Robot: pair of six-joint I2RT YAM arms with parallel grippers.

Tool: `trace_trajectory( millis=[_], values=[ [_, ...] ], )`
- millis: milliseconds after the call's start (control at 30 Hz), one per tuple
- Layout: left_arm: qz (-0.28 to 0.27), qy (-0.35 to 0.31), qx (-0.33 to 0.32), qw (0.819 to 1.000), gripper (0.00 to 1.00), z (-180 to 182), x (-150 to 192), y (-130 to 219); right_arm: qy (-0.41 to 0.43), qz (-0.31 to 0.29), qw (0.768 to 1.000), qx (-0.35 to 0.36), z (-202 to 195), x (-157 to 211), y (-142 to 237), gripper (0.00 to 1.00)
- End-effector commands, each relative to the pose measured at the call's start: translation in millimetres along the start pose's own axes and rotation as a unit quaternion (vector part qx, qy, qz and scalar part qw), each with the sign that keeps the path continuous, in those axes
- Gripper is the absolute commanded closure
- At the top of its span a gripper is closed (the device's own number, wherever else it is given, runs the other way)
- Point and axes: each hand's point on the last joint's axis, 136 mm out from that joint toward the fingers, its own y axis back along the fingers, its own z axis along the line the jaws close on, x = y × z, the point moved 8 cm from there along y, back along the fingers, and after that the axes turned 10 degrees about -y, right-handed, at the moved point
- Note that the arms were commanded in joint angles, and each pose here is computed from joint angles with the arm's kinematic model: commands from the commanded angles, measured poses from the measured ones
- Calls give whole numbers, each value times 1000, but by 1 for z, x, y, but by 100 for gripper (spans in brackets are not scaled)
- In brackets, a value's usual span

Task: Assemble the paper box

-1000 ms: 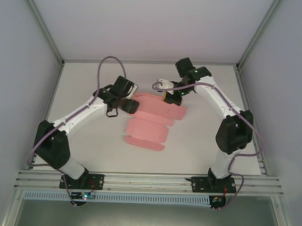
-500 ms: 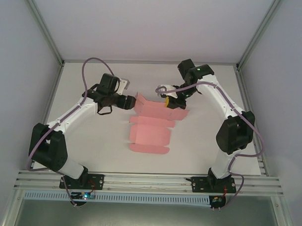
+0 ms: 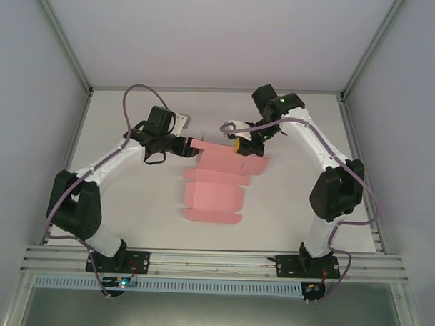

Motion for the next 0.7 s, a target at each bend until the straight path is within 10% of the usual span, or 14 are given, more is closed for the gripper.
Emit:
trace_trajectory(
  millis=[0, 233, 667],
  values=[
    [-33, -15, -53, 998, 18, -3, -5, 40, -21, -5, 1000, 22, -16, 1, -5, 100],
    [-99, -83, 30, 991, 19, -32, -13, 75, -39, 0, 999, 31, -23, 3, -8, 100],
    [-78, -108, 100, 986, 65, -44, -38, 48, -46, -2, 998, 33, -21, 1, -5, 100]
  ],
)
